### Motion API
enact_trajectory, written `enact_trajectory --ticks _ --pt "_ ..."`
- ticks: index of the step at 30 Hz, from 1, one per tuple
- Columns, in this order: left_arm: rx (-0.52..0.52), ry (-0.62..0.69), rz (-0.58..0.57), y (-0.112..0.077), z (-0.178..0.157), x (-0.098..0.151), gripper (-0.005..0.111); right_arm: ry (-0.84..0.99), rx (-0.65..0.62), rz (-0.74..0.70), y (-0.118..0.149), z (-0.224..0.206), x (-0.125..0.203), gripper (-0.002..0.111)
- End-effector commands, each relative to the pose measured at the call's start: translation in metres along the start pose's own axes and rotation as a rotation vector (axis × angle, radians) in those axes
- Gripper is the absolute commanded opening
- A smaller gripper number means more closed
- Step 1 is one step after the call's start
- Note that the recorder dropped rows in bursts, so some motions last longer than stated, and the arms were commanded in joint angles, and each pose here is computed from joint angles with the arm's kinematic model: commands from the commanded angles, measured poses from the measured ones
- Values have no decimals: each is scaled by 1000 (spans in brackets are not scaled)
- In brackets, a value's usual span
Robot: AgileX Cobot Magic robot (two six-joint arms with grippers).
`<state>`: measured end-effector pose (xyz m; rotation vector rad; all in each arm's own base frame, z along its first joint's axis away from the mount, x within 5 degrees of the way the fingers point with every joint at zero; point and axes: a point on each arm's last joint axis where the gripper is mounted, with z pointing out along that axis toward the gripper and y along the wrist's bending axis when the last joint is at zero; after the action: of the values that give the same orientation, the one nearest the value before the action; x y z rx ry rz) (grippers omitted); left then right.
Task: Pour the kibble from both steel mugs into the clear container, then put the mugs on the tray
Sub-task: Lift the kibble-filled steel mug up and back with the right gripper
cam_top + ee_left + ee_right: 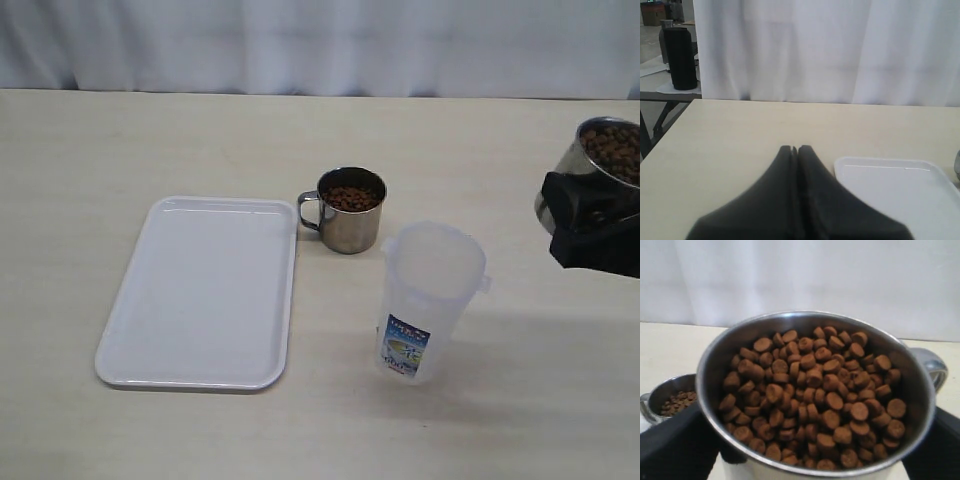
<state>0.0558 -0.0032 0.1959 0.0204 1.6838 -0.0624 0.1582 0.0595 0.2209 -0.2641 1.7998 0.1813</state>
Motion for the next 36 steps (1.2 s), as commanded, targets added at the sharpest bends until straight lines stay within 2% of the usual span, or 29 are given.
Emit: enact_trajectory --ticks 1,16,21,24,28,31,36 --pt "-2 -5 3 0 0 0 0 -29 -46 13 2 -13 -16 4" --pt "-2 -5 3 0 0 0 0 -19 -59 35 3 -16 -15 4" --pt "-2 -5 3 0 0 0 0 -52 -55 -19 2 -18 -8 4" --pt "-2 -5 3 0 0 0 0 -104 -133 -71 6 -20 -5 5" --pt "-2 -5 3 0 0 0 0 -29 -195 -83 2 -18 -8 5" --pt "-2 -5 3 0 0 0 0 55 -149 -22 -8 -16 -13 5" --pt "-2 -5 3 0 0 0 0 50 -100 -20 -13 -15 -14 5"
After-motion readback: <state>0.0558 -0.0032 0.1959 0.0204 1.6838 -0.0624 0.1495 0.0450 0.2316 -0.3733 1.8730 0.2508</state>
